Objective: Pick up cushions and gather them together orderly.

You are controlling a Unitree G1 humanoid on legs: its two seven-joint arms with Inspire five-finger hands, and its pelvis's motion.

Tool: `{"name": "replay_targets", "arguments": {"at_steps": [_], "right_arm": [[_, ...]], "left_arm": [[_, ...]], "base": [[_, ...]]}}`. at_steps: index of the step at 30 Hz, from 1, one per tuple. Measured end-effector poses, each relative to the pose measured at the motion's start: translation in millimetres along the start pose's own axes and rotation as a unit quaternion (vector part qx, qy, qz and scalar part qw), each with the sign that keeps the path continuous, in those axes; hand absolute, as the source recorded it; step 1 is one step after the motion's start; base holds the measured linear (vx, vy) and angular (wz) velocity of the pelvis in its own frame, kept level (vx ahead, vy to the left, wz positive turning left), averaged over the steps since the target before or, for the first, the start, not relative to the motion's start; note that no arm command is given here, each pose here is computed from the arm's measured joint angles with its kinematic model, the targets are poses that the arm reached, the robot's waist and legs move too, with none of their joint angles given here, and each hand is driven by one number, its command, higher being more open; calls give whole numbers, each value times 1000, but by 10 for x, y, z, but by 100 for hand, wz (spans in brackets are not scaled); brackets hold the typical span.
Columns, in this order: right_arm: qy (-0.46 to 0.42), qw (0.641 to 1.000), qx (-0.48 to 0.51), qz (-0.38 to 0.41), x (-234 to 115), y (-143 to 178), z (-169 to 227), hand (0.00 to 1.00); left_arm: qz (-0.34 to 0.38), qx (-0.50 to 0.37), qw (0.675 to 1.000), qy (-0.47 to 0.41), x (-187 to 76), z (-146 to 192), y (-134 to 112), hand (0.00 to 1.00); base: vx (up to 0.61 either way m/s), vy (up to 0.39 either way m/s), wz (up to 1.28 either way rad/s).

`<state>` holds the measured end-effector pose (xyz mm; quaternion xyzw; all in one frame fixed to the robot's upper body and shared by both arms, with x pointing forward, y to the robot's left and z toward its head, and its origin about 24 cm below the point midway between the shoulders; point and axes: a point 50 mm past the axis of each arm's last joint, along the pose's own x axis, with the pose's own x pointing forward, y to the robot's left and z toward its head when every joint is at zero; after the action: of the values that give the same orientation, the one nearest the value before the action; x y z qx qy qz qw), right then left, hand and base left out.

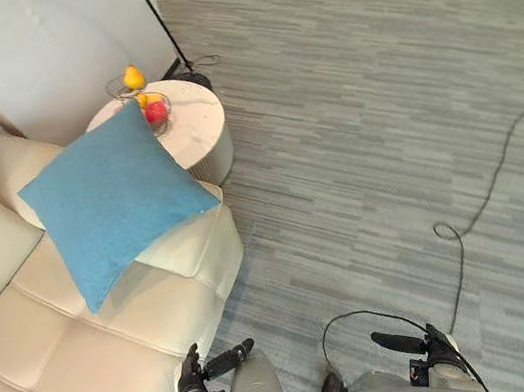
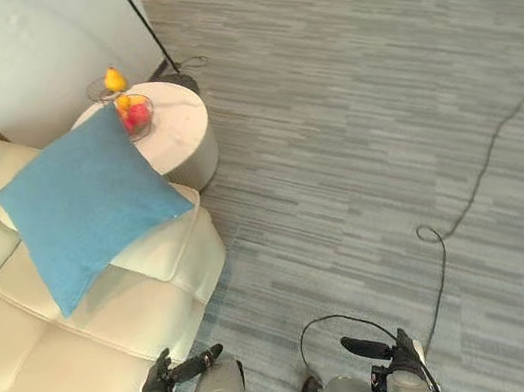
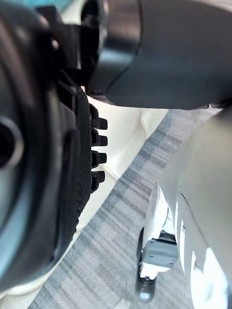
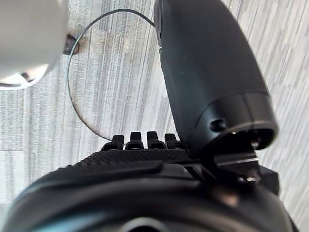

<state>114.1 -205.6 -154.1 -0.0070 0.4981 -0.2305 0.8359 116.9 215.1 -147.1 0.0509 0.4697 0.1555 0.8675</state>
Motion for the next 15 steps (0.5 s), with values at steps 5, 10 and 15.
{"name": "replay_targets", "arguments": {"at_steps": [5, 10, 15], "right_arm": [[-5, 1000, 2, -1, 8, 12, 46, 100], [5, 1000, 8, 7, -20, 85, -16, 100], [6, 1000, 6, 12, -15, 120, 4, 100]], "left_arm": [[-9, -6, 1000, -23, 9, 118, -43, 100], [-8, 13, 999, -29, 25, 154, 1, 100], [-5, 15, 1000, -20, 26, 110, 27, 100]], "base": [[275, -34, 23], [269, 106, 29], [224, 76, 21]]}}
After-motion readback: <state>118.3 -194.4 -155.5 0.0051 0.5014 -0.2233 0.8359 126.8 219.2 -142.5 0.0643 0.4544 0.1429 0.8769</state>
